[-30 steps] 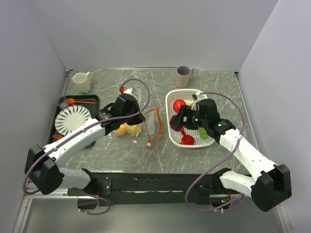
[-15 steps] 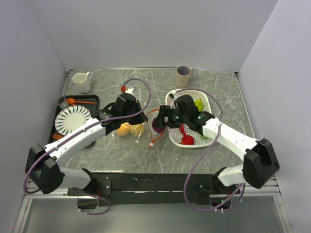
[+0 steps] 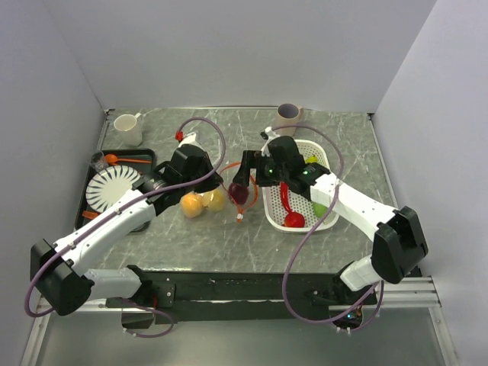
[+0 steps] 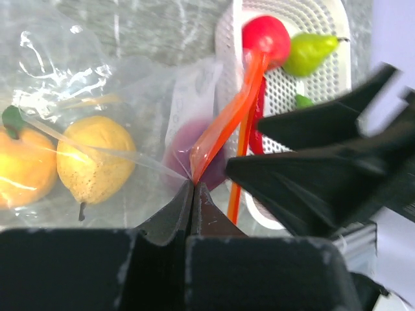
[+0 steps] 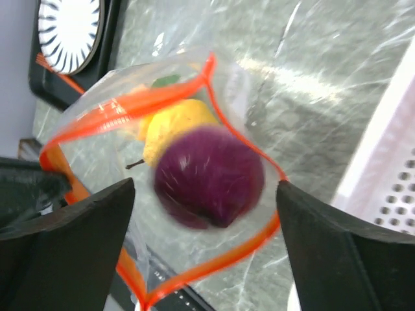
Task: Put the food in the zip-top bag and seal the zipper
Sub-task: Place the fake fruit in the zipper food storage bag.
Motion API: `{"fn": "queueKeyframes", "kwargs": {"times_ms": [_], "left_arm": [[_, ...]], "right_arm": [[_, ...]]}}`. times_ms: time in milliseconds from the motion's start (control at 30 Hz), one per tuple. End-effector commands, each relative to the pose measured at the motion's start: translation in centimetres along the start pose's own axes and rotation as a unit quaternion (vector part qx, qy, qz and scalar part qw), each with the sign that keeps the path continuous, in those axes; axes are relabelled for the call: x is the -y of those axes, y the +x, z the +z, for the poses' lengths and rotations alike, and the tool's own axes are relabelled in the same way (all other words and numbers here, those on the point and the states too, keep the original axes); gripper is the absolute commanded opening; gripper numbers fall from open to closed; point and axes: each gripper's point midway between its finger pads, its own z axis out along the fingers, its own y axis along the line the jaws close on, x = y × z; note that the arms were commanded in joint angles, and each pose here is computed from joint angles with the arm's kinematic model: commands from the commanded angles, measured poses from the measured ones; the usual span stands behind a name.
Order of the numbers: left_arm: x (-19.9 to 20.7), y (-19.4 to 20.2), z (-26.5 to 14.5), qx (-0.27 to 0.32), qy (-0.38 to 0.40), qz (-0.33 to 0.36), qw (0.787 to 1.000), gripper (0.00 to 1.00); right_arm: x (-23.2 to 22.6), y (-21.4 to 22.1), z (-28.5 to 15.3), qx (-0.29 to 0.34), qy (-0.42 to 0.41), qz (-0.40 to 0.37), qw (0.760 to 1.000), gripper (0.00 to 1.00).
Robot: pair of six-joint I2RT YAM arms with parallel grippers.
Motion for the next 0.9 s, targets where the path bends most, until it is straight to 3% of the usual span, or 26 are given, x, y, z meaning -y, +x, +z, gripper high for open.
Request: {"fn": "queueKeyframes", "kwargs": {"times_ms": [0,167,367,867], "left_arm": [[0.0,-2.0,-1.0,0.036,-0.015,-0.012,0.999,0.01],[0.4,-2.2,-1.3,0.040,-0.004,-0.016,0.999,0.01],[0.0,-2.8,-1.8,0.051,-0.011,-0.015,0.999,0.01],[0.1,-2.8,-1.9,0.051,-0.002,-0.014,0.999,0.01]], "right_arm": [[-1.7,-4.3,-3.4,0.081,0.003,-0.030,0.996,1.00],[0.0,-3.8,-4.4,0.088,0.044,-0.019,0.995,1.00],[1.2,-0.2,-3.9,0.043,0.042,0.000,0.998,1.00],[0.5,3.9,0.3,-0.046,-0.006,0.045,0.998,0.73]]}}
